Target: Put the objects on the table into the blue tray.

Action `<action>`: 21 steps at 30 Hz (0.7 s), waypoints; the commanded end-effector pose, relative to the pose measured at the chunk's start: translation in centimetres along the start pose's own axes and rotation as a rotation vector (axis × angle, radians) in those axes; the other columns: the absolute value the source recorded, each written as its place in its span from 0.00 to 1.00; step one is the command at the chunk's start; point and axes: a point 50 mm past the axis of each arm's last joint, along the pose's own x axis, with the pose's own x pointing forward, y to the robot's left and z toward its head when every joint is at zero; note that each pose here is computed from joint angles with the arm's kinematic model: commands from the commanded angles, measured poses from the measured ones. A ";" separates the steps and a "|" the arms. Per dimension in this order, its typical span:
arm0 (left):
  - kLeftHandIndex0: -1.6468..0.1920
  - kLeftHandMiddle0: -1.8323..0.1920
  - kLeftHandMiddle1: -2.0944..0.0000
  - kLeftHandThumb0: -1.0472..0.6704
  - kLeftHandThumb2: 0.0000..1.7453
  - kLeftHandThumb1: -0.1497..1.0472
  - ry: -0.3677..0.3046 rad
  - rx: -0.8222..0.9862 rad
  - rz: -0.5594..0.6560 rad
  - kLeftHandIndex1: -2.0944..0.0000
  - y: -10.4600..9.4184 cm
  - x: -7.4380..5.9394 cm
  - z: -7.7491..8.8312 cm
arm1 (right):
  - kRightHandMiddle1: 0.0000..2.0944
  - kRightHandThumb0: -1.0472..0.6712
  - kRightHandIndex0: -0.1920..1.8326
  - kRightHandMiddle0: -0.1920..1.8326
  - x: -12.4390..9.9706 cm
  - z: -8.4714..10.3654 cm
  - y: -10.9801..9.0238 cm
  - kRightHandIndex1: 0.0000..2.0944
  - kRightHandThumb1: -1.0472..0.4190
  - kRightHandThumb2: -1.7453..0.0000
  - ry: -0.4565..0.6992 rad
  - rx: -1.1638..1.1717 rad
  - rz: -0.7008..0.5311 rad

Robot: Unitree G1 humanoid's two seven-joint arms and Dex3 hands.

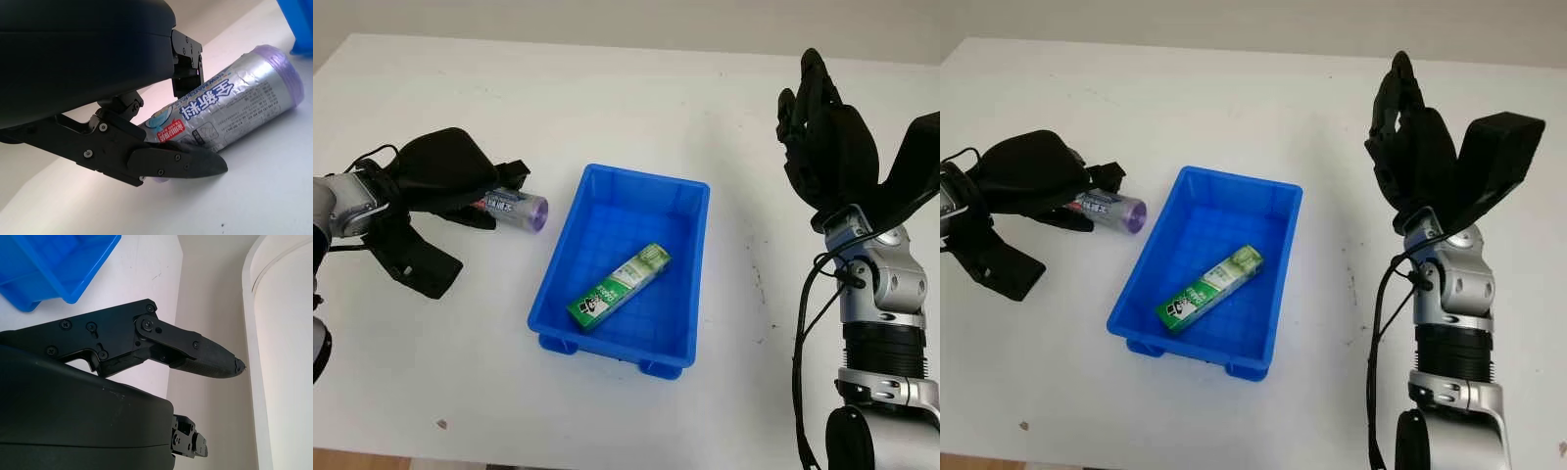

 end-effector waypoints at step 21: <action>0.54 0.39 0.00 0.37 0.23 1.00 0.038 -0.841 0.778 0.00 11.3 -1.2 -1.9 | 0.00 0.22 0.00 0.00 -0.4 0.0 -0.1 0.00 0.00 0.59 -0.019 -0.016 0.011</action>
